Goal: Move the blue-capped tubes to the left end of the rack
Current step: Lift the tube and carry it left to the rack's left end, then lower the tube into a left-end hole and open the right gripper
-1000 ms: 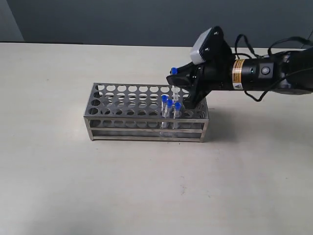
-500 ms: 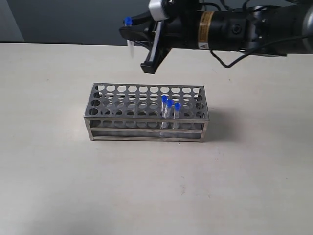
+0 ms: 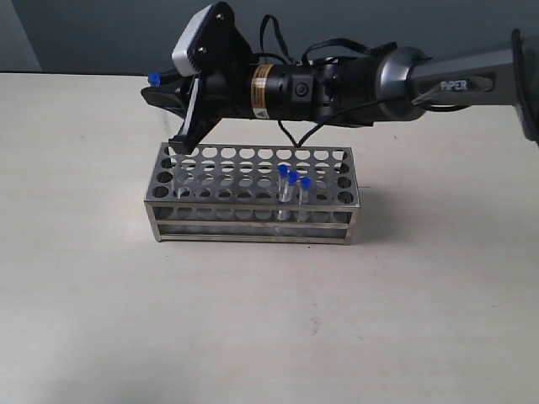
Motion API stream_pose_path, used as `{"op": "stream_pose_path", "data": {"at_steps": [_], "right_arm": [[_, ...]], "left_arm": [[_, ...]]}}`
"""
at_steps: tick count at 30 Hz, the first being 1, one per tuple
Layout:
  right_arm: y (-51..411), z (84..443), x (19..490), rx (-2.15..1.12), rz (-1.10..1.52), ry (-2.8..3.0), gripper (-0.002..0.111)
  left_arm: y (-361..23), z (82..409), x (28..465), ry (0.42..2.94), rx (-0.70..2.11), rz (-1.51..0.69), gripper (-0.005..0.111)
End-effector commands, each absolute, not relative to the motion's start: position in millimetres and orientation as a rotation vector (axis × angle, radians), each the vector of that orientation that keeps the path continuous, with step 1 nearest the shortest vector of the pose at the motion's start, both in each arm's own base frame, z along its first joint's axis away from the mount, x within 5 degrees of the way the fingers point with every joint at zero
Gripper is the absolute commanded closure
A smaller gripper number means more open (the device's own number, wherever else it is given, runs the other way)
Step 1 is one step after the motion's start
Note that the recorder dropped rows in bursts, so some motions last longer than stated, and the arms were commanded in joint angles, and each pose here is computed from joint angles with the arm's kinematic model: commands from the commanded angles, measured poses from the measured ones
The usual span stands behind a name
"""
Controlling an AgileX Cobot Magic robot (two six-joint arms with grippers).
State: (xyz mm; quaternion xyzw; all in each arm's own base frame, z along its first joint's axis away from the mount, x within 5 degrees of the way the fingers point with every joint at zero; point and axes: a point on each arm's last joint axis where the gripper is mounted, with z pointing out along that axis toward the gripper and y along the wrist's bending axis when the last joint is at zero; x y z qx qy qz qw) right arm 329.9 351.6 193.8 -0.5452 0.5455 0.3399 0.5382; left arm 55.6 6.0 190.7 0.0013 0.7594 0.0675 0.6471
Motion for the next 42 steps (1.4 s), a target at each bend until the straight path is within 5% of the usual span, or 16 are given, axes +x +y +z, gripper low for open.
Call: {"op": "stream_pose_path", "data": {"at_steps": [1,11,39,42], "right_arm": [[356,181,335,-1.266,0.832,1.354,0.109],[357,157,338,-1.269,0.835,1.431,0.109],[353,170,331,-1.375,0.811,1.477,0.109],[353,165,332,-1.378,0.809,1.490,0.099]], "left_arm": [[6,192,55,1.718,0.008,0.152,0.106],[6,192,55,1.718,0.008,0.152,0.106],[6,192,55,1.718,0.008,0.152,0.106],[6,192,55,1.718,0.008,0.152,0.106]]}}
